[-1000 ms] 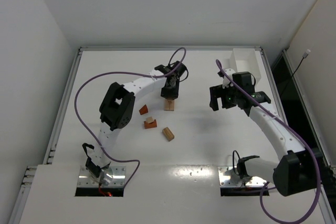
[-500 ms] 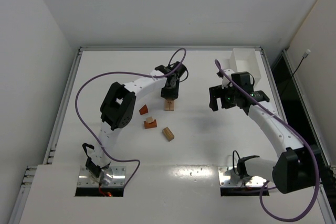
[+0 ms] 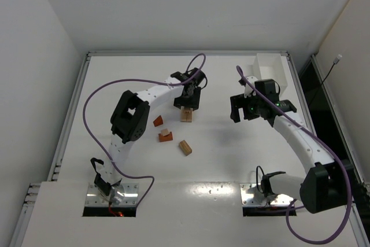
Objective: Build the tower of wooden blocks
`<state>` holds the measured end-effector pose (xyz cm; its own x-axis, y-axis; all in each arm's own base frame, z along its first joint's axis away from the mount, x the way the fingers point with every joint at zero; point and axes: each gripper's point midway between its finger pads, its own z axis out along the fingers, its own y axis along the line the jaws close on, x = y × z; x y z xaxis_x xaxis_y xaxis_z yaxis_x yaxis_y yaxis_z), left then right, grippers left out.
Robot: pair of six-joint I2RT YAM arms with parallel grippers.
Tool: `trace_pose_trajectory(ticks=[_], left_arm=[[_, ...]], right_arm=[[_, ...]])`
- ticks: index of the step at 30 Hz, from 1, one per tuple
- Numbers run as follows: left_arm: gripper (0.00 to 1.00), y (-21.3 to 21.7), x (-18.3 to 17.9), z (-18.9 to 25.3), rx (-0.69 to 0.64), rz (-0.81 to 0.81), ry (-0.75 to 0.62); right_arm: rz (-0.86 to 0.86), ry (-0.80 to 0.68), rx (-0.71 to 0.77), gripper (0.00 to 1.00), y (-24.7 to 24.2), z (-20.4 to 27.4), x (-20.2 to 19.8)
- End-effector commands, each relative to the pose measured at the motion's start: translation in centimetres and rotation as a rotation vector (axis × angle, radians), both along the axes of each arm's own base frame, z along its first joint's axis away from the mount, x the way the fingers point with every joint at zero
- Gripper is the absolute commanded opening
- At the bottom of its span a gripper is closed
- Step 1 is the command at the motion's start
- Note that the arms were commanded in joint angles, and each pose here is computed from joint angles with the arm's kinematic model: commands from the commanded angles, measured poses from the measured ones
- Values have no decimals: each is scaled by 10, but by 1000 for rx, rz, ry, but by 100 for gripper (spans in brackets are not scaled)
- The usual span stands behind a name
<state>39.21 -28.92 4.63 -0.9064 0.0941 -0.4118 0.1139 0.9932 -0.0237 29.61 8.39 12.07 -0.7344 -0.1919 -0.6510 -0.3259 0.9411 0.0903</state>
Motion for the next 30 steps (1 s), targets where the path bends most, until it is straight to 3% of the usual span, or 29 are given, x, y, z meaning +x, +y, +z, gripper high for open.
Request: trace_pose_trajectory(ticks=[1, 7, 10, 12, 17, 18, 24, 26, 30], left_arm=[[62, -7, 19, 21, -37, -26, -55], [77, -13, 25, 109, -131, -60, -224], [82, 7, 25, 170, -149, -6, -379], [85, 37, 25, 180, -117, 54, -420], [98, 148, 19, 179, -11, 241, -439], [100, 148, 13, 176, -23, 229, -426], [100, 263, 4, 164, 2, 454, -384], [100, 298, 1, 168, 3, 528, -389], [100, 344, -16, 166, 25, 627, -373]], right_arm=[[9, -28, 20, 83, 3, 6, 6], [36, -37, -2, 83, 1, 4, 2], [113, -83, -45, 83, 3, 10, 1], [228, -141, -47, 83, 19, 27, 1], [601, -231, -46, 82, 89, 55, -10], [651, -238, -43, 80, 102, 58, -11], [906, -236, -1, 72, 198, 72, -23], [878, -189, 2, 67, 220, 53, -14], [771, -88, 40, 45, 247, 22, -1]])
